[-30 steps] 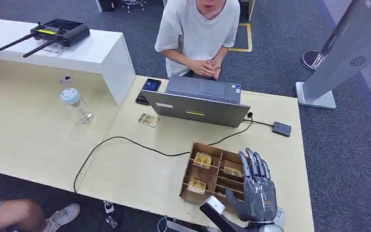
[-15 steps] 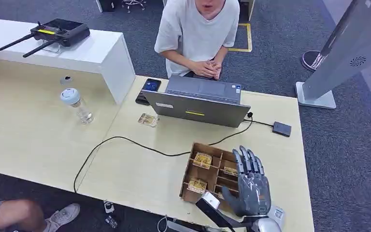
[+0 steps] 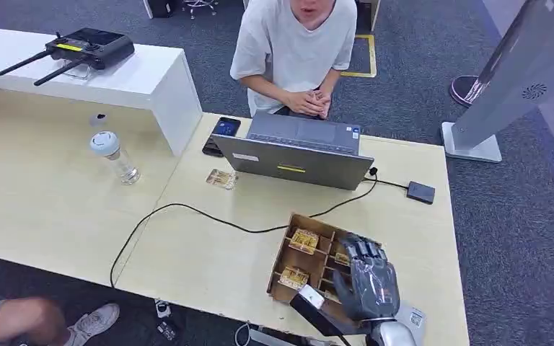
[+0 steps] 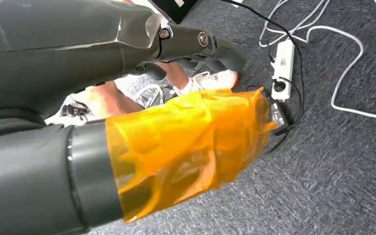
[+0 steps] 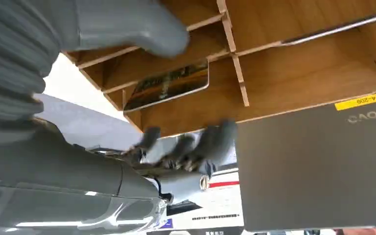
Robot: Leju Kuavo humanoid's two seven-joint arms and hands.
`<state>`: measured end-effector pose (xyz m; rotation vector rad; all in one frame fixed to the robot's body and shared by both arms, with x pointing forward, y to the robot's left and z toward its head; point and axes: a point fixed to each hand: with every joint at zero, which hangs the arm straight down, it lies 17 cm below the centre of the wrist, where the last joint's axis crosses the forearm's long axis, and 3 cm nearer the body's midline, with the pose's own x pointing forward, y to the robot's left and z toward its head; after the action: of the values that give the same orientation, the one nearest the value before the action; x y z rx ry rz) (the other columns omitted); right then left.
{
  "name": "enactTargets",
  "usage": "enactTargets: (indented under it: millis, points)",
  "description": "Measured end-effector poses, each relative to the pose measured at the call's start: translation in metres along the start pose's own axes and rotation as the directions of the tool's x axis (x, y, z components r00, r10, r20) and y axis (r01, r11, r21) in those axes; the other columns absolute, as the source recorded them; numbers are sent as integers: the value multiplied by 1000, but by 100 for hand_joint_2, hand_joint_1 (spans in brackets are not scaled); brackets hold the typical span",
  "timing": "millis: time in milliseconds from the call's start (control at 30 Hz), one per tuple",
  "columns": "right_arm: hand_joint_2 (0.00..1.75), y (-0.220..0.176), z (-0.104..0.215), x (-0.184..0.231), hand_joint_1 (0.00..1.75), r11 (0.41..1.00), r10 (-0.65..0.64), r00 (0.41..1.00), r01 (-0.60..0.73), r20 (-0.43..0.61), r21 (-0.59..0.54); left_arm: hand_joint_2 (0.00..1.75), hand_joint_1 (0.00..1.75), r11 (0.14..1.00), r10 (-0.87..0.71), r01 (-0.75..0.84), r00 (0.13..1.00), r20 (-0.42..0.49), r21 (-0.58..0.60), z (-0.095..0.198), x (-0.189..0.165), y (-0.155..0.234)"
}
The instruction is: Pass the card to the sensor for recognition and then transmit it.
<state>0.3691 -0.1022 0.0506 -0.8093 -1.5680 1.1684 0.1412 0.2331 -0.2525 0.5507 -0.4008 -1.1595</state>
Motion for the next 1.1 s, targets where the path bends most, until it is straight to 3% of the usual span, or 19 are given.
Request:
enactTargets:
  millis: [67, 367, 767, 1100]
  points:
    - [175, 1, 0, 0, 143, 1000, 1, 1000, -1, -1, 3, 0, 0, 1000, 0, 0, 1000, 0, 0, 0, 0, 0]
    - [175, -1, -3, 2, 143, 1000, -2, 1000, 2, 2, -2, 0, 0, 1000, 0, 0, 1000, 0, -1, 0, 0, 0]
    - [175, -3, -3, 5, 173, 1000, 1, 1000, -1, 17, -10, 0, 0, 1000, 0, 0, 1000, 1, 0, 0, 0, 0]
    - [175, -68, -10, 34, 175, 979, -19, 993, 43, 118, -200, 0, 0, 1000, 10, -10, 1000, -3, 1, 0, 0, 0]
